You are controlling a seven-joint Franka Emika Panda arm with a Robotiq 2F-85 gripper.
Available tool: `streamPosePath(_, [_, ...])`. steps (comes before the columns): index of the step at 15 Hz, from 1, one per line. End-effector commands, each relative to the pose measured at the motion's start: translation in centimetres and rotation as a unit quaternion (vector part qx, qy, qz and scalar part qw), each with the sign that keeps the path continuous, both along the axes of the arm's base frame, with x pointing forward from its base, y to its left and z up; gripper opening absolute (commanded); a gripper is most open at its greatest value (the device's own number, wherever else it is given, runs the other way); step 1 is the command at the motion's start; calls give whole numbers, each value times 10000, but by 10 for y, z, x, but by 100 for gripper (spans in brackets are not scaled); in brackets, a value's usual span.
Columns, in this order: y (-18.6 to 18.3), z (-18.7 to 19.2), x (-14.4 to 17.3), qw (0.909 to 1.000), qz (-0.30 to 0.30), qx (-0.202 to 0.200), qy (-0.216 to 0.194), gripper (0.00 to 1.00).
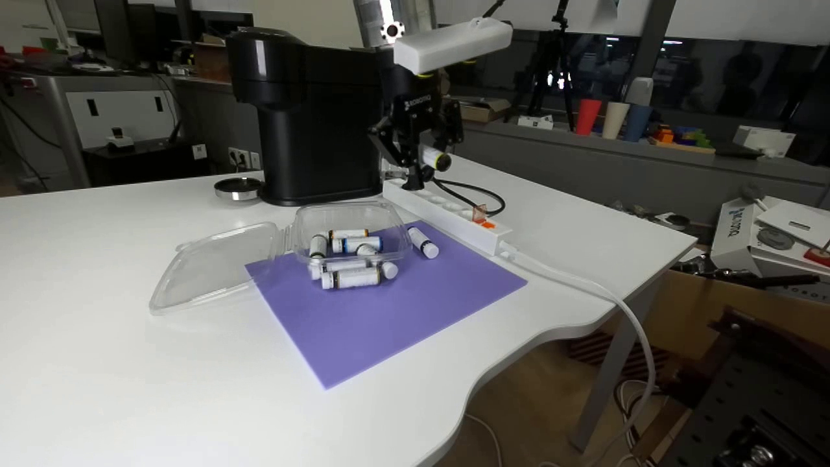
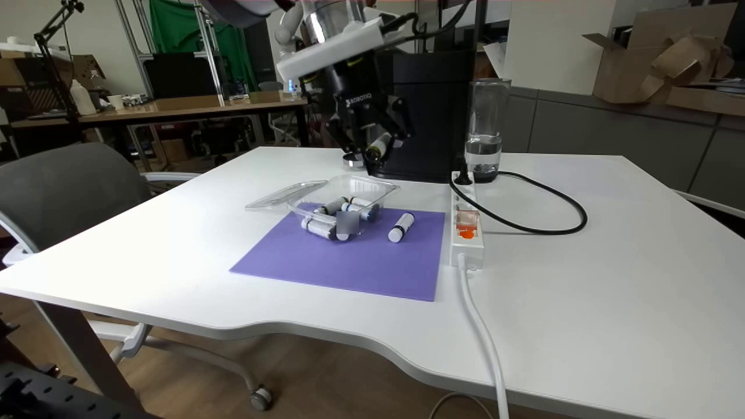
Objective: Remove two bottles from the clear bowl and place them on the purple placemat
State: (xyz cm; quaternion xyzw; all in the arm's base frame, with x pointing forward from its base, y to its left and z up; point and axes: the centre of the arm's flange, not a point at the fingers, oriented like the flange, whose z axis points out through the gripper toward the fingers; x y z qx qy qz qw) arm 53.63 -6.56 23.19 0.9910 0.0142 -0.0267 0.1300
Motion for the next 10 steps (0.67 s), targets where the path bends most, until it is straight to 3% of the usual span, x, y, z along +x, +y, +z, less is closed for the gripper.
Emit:
streamPosePath(1, [-32,-1,-23,9988,-483,-38,-60,8])
streamPosePath(5, [-58,-23,-32,9980,-628,-18,71,8])
streamPosePath(10, [-65,-57,-30,9972,-684,25,303,8])
